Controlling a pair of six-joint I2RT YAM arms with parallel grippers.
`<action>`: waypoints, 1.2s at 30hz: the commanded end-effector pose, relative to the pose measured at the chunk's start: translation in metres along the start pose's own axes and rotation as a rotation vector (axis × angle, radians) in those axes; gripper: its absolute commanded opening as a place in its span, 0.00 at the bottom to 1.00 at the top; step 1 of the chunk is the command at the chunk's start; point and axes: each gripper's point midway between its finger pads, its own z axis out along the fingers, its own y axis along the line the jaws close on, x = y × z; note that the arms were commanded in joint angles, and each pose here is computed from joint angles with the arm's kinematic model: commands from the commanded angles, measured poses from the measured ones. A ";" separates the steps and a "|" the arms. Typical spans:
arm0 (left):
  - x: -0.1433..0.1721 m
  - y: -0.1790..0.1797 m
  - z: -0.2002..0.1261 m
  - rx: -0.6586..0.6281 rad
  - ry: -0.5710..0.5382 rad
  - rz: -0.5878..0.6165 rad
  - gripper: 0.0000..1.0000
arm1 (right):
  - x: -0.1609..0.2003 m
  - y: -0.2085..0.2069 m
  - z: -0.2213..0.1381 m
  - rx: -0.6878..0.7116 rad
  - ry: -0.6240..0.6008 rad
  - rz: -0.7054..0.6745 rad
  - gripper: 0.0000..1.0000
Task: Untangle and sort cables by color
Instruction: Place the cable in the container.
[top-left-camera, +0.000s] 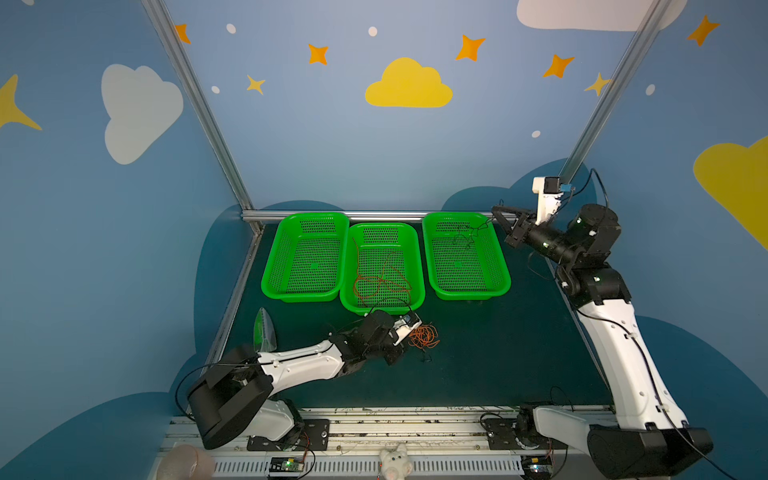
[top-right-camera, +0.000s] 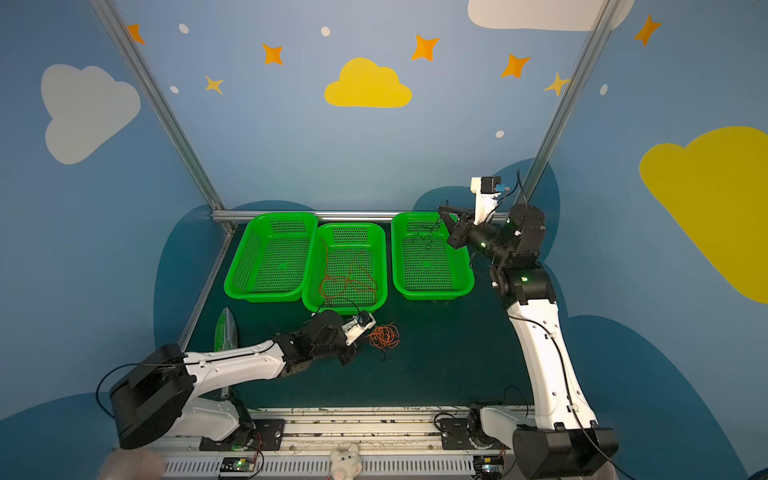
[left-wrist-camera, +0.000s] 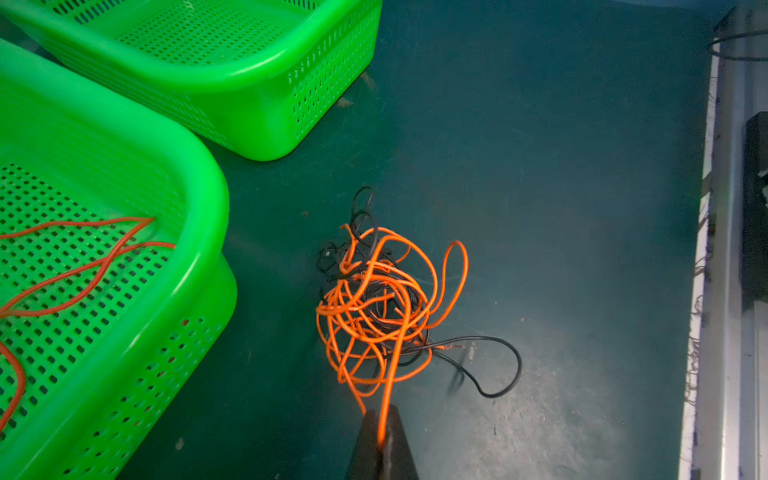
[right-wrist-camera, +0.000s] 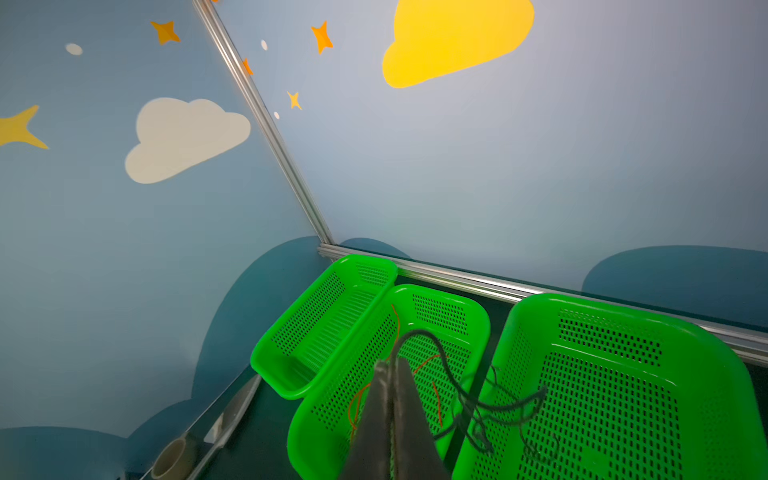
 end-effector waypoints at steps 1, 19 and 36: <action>-0.016 -0.009 -0.004 0.044 -0.031 0.037 0.03 | 0.033 -0.036 0.018 0.077 0.081 -0.017 0.00; -0.033 -0.001 -0.040 -0.014 -0.148 0.056 0.03 | 0.144 -0.109 0.086 0.057 0.312 0.130 0.00; -0.065 0.002 -0.042 0.020 -0.214 0.072 0.03 | 0.184 -0.150 0.078 0.299 0.513 0.183 0.59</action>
